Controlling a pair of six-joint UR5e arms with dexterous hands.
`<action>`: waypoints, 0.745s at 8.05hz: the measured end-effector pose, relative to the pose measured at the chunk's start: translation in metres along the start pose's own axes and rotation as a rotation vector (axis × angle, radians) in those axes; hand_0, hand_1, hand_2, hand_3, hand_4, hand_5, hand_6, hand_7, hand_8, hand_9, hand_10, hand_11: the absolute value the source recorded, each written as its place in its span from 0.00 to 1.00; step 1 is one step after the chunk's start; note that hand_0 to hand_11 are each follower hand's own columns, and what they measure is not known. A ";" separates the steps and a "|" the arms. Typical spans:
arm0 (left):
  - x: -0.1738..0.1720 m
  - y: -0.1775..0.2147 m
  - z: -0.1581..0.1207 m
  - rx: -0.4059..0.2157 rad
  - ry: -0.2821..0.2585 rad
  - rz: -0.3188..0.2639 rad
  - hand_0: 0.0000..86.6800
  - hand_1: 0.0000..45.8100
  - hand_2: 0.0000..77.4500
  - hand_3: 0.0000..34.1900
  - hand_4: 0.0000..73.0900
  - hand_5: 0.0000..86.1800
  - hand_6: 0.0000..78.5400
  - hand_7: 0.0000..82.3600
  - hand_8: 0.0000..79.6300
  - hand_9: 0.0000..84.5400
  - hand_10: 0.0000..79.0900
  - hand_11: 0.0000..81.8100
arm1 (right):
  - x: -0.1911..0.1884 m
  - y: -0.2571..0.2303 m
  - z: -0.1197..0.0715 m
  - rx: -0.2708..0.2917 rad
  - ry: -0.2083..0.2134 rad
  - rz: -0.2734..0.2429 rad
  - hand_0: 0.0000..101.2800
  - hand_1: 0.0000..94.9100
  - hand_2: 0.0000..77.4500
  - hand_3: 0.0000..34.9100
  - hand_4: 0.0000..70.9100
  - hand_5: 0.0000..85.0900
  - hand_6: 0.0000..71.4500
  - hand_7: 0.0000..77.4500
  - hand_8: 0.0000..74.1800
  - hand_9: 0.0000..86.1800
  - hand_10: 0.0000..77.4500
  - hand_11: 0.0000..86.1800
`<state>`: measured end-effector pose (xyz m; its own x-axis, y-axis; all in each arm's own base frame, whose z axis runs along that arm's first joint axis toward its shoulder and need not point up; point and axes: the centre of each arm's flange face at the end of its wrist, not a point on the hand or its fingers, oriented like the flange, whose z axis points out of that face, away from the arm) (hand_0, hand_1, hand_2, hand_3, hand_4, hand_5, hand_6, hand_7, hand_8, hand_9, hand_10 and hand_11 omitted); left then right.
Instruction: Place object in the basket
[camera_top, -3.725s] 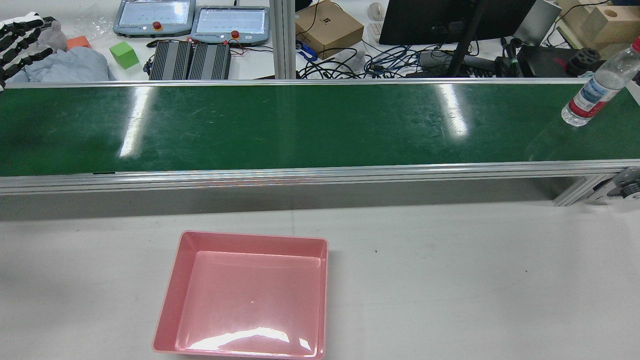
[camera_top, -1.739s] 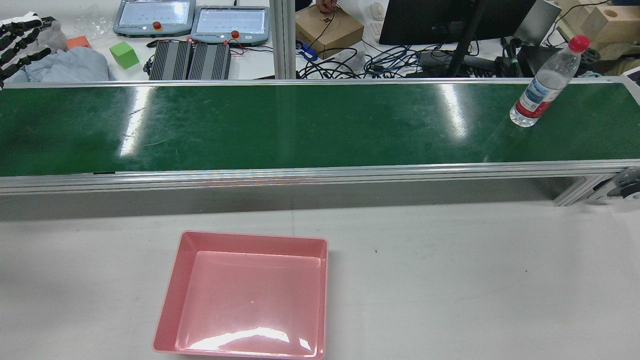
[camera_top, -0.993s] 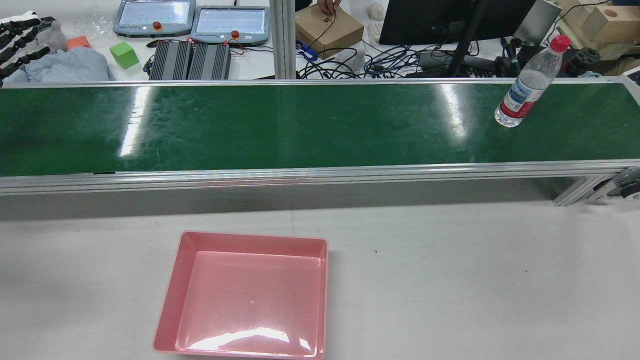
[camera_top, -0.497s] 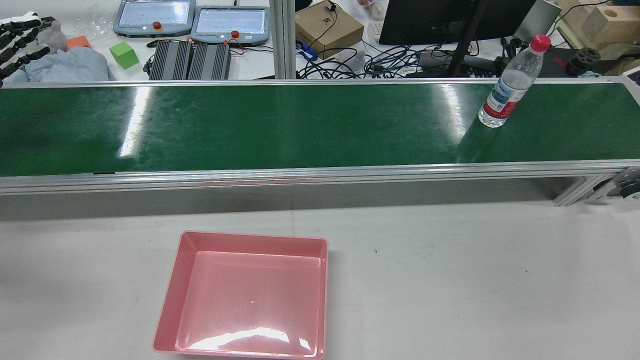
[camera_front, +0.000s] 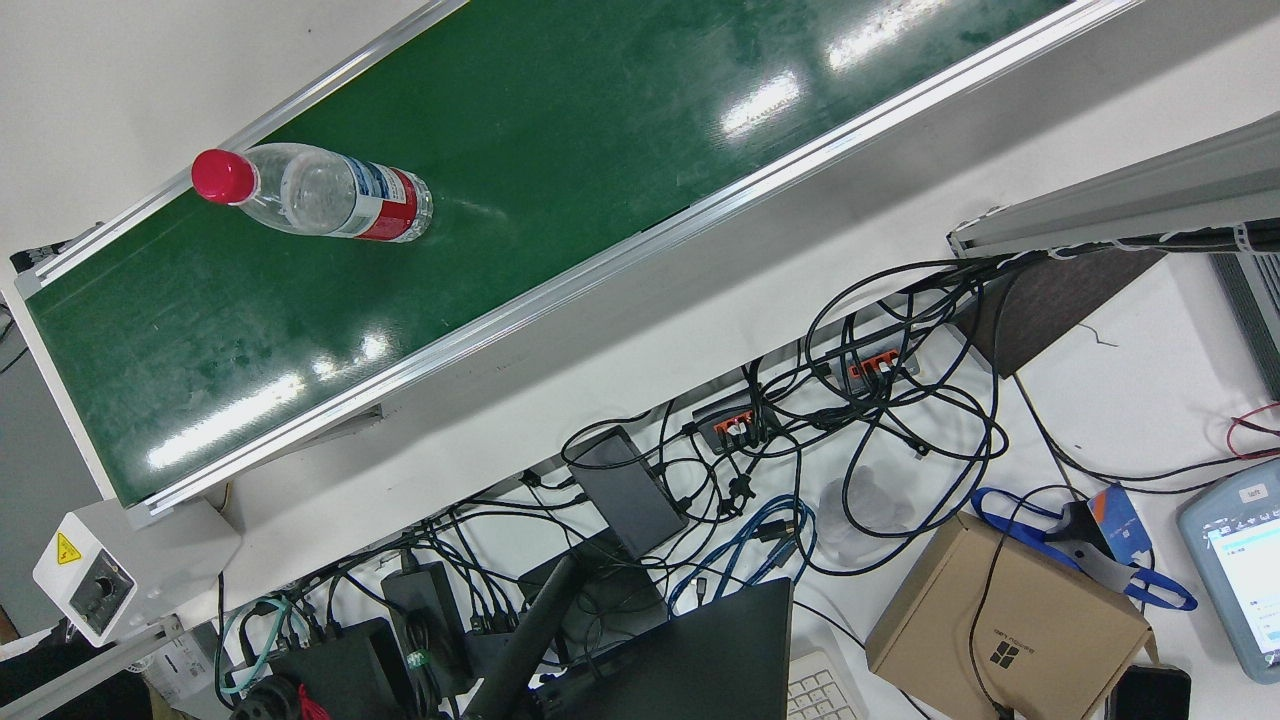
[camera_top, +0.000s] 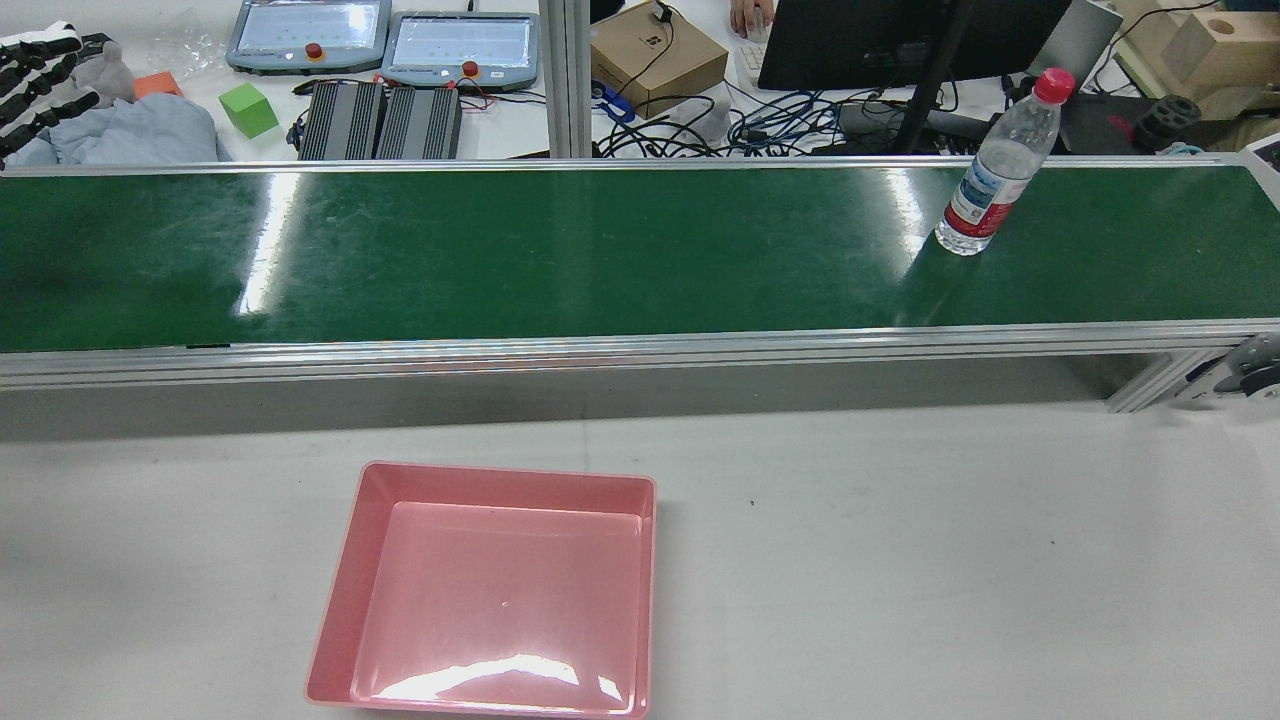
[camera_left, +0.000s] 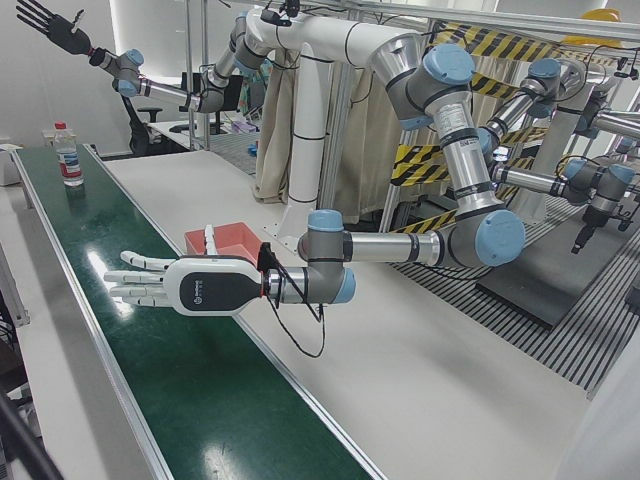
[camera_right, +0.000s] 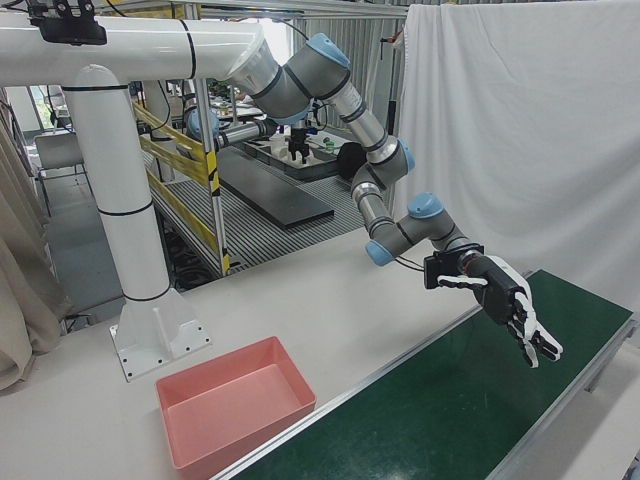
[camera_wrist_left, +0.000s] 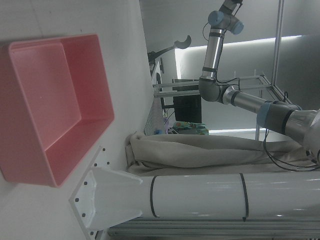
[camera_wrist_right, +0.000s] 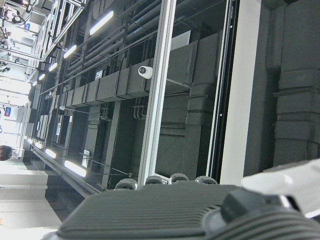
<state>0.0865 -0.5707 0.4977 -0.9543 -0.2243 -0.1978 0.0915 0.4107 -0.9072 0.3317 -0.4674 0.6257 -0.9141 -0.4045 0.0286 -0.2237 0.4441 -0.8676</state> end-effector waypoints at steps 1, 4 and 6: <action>0.000 0.000 0.000 0.000 0.000 0.000 0.57 0.25 0.01 0.01 0.20 0.22 0.06 0.03 0.03 0.02 0.09 0.13 | 0.000 0.000 0.000 0.000 0.000 0.000 0.00 0.00 0.01 0.00 0.01 0.00 0.00 0.01 0.00 0.00 0.01 0.00; 0.000 0.000 0.000 0.001 -0.001 0.000 0.57 0.24 0.01 0.01 0.18 0.22 0.05 0.03 0.03 0.02 0.07 0.13 | 0.000 0.000 0.000 0.000 0.001 0.000 0.00 0.00 0.01 0.00 0.01 0.00 0.00 0.01 0.00 0.00 0.01 0.00; 0.000 0.000 0.000 0.002 -0.001 0.000 0.57 0.24 0.01 0.00 0.18 0.22 0.05 0.03 0.03 0.02 0.07 0.13 | 0.000 0.000 0.000 0.000 0.000 0.000 0.00 0.00 0.01 0.00 0.01 0.00 0.00 0.01 0.00 0.00 0.01 0.00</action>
<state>0.0866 -0.5707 0.4982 -0.9541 -0.2249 -0.1980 0.0920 0.4089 -0.9079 0.3316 -0.4674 0.6257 -0.9142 -0.4043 0.0287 -0.2236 0.4439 -0.8677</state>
